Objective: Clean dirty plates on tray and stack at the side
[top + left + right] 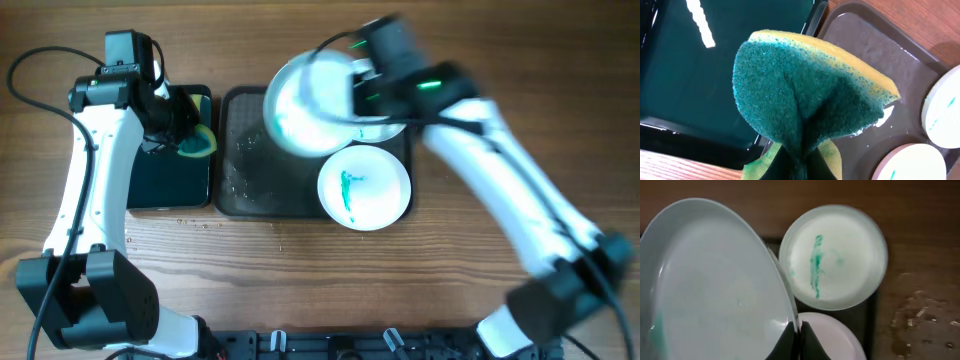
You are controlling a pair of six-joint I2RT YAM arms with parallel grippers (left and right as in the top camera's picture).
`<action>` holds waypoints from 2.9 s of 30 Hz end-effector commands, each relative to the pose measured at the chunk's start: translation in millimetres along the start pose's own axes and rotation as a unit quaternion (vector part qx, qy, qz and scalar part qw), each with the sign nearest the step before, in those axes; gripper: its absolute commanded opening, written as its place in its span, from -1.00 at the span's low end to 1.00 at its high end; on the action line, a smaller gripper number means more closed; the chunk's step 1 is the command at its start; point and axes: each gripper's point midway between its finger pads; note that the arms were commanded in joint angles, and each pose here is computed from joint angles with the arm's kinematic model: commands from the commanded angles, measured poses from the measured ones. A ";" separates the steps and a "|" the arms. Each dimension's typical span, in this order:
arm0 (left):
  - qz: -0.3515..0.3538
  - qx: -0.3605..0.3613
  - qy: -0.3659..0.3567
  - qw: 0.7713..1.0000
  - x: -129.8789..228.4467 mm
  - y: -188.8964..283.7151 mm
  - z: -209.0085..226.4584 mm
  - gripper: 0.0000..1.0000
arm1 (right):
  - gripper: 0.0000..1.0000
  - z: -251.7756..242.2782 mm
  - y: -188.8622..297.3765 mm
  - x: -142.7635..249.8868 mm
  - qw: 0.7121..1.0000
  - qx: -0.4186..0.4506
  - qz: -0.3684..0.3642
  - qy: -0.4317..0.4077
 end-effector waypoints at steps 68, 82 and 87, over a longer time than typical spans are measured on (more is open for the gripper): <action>-0.001 0.021 -0.083 0.996 18.9 -3.7 -52.1 -0.92 | -0.21 -107.6 -94.8 204.2 0.972 -0.071 0.220 -0.032; -0.001 0.021 -0.083 0.996 18.9 -3.7 -52.1 -0.92 | -0.74 -84.7 -117.7 217.3 0.970 -0.036 0.230 -0.076; -0.001 0.021 -0.084 0.996 18.9 -3.7 -52.1 -0.92 | -0.91 -35.0 -125.1 209.0 0.974 -0.062 0.204 -0.070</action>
Point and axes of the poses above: each gripper's point midway between its finger pads, its own y axis back along the fingers, its own z axis along the line the jaws close on, x = y × z, and after that the axes turned 1 degree about -y, right-handed
